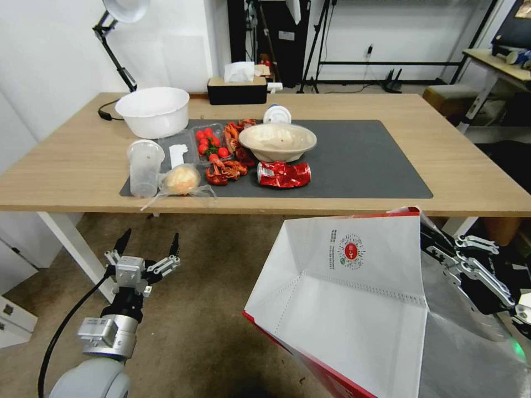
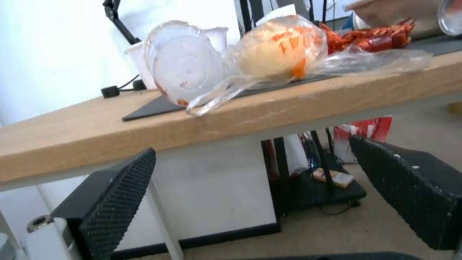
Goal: Pick up the food delivery bag from the floor and place it on the table.
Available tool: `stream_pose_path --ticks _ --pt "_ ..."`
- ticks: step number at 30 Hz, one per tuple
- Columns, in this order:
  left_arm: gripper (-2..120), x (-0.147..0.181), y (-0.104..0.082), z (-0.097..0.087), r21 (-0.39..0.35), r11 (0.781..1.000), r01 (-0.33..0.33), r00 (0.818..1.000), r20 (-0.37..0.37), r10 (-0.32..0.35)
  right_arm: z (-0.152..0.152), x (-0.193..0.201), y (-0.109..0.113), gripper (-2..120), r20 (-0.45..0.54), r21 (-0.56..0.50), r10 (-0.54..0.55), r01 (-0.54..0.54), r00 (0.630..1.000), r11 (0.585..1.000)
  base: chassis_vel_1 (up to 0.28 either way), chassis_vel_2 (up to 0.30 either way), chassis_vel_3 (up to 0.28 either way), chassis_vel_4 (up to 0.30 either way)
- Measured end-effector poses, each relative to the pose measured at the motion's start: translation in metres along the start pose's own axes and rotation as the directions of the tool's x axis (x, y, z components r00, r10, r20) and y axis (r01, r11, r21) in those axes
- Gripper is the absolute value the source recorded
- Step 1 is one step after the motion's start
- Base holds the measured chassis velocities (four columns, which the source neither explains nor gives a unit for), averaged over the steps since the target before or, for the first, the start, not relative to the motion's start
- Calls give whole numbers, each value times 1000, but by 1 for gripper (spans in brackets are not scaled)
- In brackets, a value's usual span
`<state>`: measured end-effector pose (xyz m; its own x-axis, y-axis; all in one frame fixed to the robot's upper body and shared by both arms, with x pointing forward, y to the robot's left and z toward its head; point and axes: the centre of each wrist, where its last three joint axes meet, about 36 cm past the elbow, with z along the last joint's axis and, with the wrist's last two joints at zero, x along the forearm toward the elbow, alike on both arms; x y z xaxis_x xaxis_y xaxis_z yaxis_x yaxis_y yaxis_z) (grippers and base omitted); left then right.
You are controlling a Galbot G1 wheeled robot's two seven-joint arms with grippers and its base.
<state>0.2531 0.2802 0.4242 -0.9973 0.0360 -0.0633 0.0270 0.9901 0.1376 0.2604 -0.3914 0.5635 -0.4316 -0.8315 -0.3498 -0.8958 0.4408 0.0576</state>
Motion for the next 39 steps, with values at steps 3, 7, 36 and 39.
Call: stream_pose_path --ticks 3,7,36,39 --pt "100 0 0 0 0 1000 0 1000 0 0 1 0 1 0 2 -3 0 0 1000 1000 0 0 0 0" --pt "100 1 0 0 1 1000 0 1000 0 0 4 -1 2 0 7 -7 0 0 1000 1000 0 0 0 0" --pt "100 2 -3 -1 4 1000 0 1000 6 0 5 -2 5 0 16 -5 1 0 1000 1000 0 0 0 0" --pt "100 2 -3 -1 4 1000 1 1000 9 -1 6 -3 5 0 14 -4 0 0 1000 1000 0 0 0 0"
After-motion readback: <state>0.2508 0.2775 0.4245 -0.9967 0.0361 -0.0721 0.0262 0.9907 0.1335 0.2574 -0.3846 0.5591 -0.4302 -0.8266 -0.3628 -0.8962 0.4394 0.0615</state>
